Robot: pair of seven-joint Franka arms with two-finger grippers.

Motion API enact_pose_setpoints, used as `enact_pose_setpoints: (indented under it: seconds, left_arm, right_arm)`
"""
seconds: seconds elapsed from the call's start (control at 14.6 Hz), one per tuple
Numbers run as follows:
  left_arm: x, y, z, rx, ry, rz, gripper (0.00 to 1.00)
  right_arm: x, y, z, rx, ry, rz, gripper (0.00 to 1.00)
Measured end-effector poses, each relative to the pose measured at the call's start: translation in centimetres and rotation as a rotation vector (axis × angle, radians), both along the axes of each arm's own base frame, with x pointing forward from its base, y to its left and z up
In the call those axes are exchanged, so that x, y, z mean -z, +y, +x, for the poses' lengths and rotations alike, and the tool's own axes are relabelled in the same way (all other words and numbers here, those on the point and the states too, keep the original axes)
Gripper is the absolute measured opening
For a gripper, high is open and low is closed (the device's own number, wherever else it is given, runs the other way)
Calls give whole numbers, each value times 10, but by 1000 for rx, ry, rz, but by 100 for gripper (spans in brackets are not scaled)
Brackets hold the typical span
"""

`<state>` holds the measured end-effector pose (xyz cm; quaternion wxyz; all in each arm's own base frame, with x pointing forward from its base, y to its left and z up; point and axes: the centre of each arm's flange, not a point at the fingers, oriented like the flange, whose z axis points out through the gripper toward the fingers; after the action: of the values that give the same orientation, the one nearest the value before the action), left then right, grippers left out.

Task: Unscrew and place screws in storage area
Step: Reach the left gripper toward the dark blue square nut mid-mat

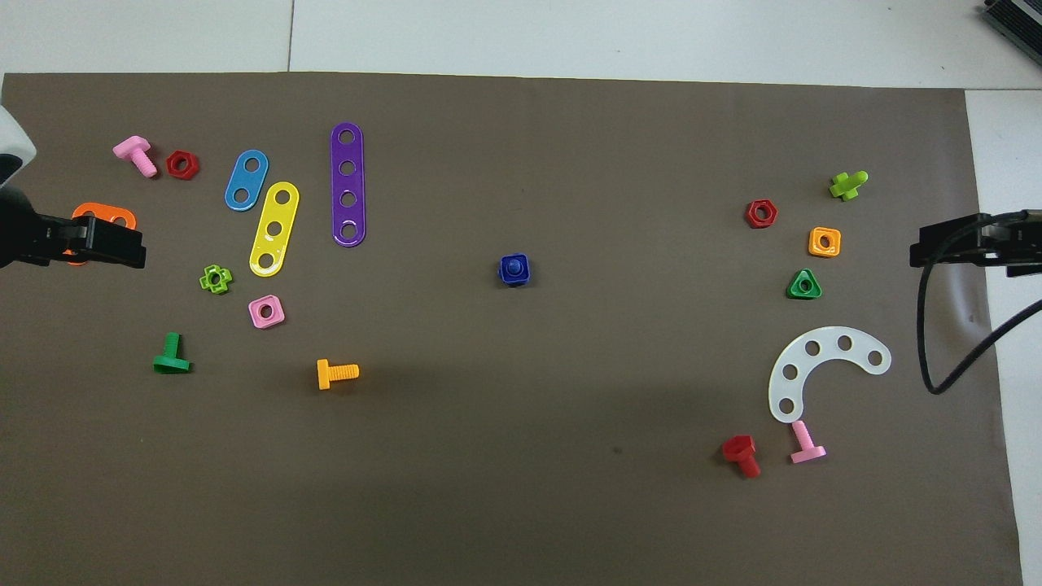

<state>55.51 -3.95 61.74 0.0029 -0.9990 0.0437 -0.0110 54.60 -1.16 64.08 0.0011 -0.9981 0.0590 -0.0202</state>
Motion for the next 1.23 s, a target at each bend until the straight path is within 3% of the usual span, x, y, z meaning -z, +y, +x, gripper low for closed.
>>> enact_pose_setpoints:
  seconds: [0.75,0.96,1.23]
  left_arm:
    - [0,-2,0,4,1,0,100]
    - [4,-10,-1,12,7,-4,96]
    - [18,-57,-1,-10,24,-81,92]
  right_arm:
    - [0,1,0,-1,2,0,100]
    - [0,1,0,-1,3,0,100]
    - [0,1,0,-1,3,0,100]
